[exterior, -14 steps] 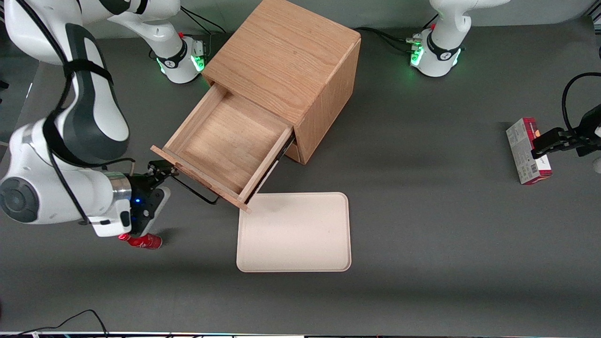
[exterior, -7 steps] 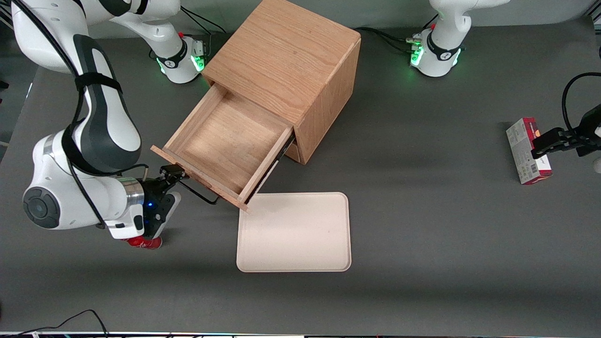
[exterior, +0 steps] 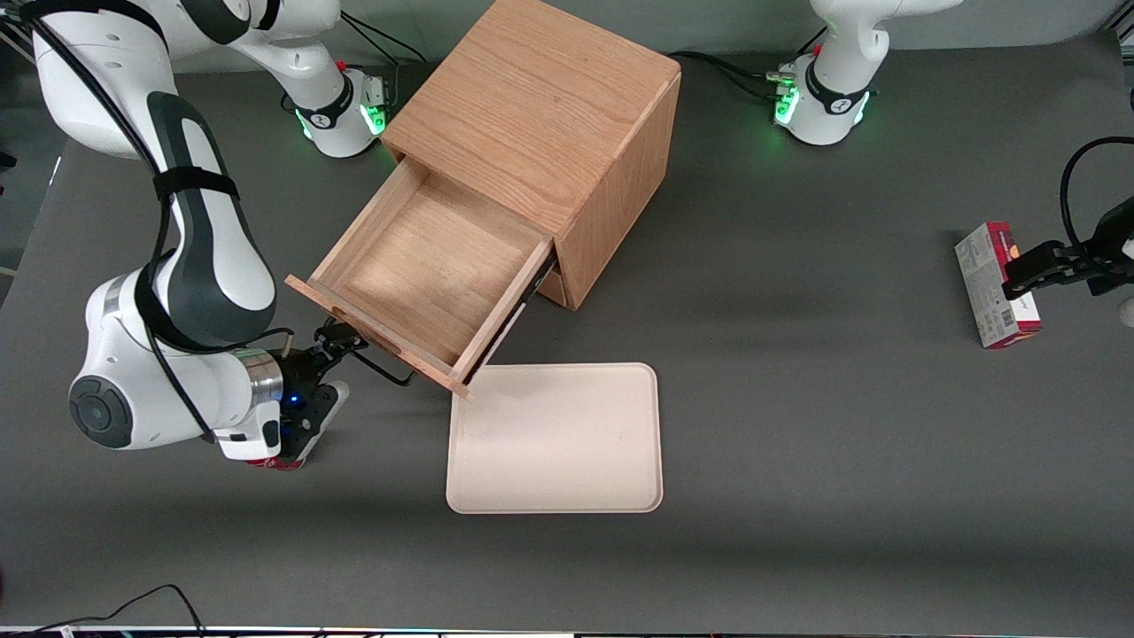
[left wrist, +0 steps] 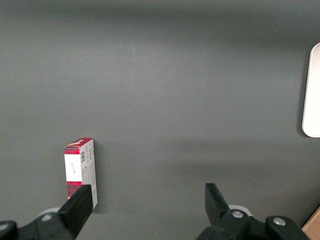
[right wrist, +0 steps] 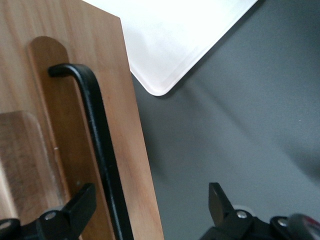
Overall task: Close top drawer
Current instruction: 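Position the right gripper against the drawer front beside the black handle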
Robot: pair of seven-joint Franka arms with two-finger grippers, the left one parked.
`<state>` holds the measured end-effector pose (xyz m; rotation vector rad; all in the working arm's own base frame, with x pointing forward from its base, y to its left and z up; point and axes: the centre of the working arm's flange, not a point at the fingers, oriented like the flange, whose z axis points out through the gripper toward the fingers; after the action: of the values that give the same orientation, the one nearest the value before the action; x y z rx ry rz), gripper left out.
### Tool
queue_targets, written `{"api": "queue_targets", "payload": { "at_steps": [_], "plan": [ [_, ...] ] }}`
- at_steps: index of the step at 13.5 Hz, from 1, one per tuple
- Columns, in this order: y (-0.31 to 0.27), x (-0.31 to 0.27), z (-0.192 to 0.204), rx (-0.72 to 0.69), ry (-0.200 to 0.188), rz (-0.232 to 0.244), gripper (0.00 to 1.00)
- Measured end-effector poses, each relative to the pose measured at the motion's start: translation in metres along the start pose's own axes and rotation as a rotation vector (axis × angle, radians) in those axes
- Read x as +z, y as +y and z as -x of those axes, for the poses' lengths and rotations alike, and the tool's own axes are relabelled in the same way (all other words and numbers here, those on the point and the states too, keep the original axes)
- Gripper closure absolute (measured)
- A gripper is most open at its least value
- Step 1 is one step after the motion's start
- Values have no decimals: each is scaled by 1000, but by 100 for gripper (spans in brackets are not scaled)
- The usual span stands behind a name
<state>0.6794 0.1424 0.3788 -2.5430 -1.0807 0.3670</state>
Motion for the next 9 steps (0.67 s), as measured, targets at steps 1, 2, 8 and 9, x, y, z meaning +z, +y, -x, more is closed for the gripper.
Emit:
{"api": "queue_targets", "payload": {
  "at_steps": [1, 2, 8, 9],
  "plan": [
    [2, 2, -1, 3, 3, 1, 0],
    [3, 4, -2, 7, 6, 1, 0],
    [3, 21, -4, 66, 0, -46, 0],
    [2, 24, -4, 73, -3, -55, 0]
  ]
}}
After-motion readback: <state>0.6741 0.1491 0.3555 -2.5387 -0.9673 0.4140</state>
